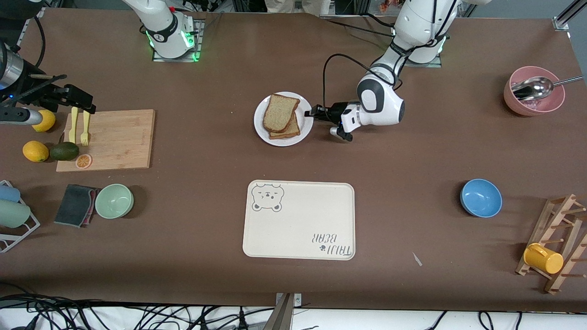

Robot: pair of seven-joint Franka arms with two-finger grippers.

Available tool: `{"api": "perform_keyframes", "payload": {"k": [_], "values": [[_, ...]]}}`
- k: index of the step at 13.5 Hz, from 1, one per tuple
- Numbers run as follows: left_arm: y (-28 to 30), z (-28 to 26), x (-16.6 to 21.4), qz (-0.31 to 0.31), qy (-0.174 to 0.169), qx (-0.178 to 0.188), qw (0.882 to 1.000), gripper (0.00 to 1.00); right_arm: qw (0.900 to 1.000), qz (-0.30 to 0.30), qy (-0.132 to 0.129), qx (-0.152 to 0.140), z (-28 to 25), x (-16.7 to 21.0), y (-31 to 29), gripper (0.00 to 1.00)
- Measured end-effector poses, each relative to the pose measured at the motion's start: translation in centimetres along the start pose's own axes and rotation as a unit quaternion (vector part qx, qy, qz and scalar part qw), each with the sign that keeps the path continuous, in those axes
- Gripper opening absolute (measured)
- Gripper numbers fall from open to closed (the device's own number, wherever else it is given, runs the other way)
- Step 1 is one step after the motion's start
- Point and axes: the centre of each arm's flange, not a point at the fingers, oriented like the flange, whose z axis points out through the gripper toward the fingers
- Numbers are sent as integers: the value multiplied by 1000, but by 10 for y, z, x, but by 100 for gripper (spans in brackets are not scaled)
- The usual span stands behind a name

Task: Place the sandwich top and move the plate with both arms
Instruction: 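Grip the white plate rim with the left gripper, then slide the plate with the left gripper onto the bear tray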

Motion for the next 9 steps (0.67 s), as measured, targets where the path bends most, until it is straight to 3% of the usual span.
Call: {"api": "perform_keyframes", "payload": {"k": [3,9], "values": [[2,-2,2,-6,-4,-21,1000,4,1000,0,0,0,0,0,0,100],[15,-15,20,4,33,-68,997,4,1000,0,0,0,0,0,0,100]]}}
